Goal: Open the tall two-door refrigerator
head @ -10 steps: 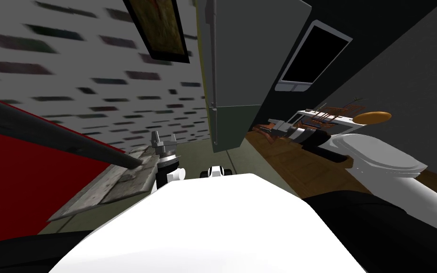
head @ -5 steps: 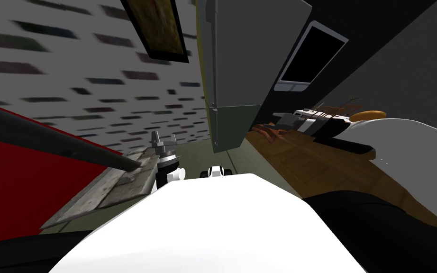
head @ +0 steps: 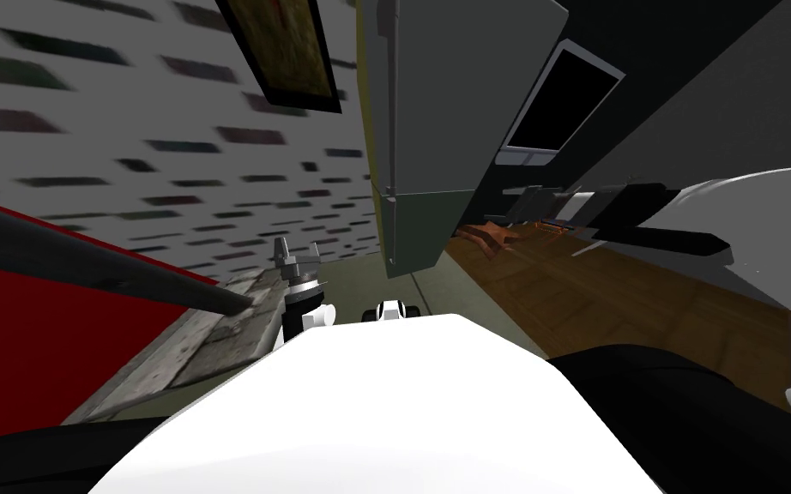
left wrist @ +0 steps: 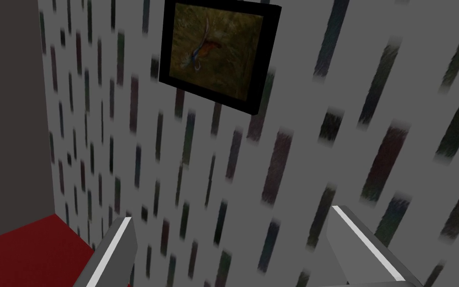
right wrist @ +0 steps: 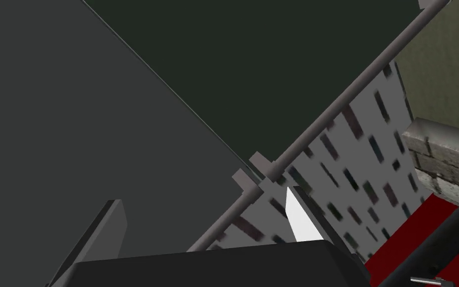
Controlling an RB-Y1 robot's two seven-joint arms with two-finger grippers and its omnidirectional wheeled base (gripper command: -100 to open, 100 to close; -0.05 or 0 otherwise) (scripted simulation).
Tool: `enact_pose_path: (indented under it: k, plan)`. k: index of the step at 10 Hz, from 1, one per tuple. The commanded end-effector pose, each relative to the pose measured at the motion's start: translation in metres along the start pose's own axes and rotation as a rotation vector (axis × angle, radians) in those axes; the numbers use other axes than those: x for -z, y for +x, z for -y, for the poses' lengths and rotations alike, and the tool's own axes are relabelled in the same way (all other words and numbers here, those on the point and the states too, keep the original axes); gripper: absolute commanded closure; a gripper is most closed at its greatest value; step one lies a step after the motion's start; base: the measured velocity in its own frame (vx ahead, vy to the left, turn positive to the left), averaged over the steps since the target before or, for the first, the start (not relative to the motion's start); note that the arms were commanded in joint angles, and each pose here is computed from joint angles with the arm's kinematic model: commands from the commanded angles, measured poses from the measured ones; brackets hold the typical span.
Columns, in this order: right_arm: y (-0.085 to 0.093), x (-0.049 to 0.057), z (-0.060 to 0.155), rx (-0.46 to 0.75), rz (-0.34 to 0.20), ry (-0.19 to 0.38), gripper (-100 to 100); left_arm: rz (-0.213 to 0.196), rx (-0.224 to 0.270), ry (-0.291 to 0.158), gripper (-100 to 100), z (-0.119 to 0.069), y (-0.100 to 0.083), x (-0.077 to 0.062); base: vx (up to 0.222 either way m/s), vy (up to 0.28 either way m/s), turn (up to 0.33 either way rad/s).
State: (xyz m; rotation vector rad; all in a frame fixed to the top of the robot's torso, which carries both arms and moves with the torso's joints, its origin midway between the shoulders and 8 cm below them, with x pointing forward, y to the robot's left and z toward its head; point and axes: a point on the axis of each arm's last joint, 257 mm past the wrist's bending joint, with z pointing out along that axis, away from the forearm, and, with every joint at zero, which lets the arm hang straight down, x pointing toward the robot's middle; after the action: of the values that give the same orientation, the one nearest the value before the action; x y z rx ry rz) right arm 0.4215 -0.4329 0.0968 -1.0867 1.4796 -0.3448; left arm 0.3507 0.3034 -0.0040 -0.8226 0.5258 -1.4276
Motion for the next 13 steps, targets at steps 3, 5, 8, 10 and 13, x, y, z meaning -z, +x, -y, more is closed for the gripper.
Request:
enact_pose_path:
  k: [3,5,8,10,13]
  plan:
    - [-0.023,0.006,0.048,0.218,-0.087,0.013,-100,0.0,0.0,0.0,0,0.0,0.0,0.0,0.048,0.058,-0.047]
    - [-0.04,0.0,0.052,0.271,-0.087,0.0,-100,0.0,0.0,0.0,0,0.0,0.0,0.0,0.041,0.05,-0.008]
    - [-0.06,0.007,0.092,0.425,-0.158,0.032,-100,0.0,0.0,0.0,0,0.0,0.0,0.0,0.044,0.063,-0.04]
    - [-0.08,0.005,0.108,0.513,-0.186,0.036,-100,0.0,0.0,0.0,0,0.0,0.0,0.0,0.074,0.077,-0.042]
    - [-0.115,0.007,0.13,0.619,-0.201,0.065,-100,0.0,0.0,0.0,0,0.0,0.0,0.0,0.052,0.057,-0.016]
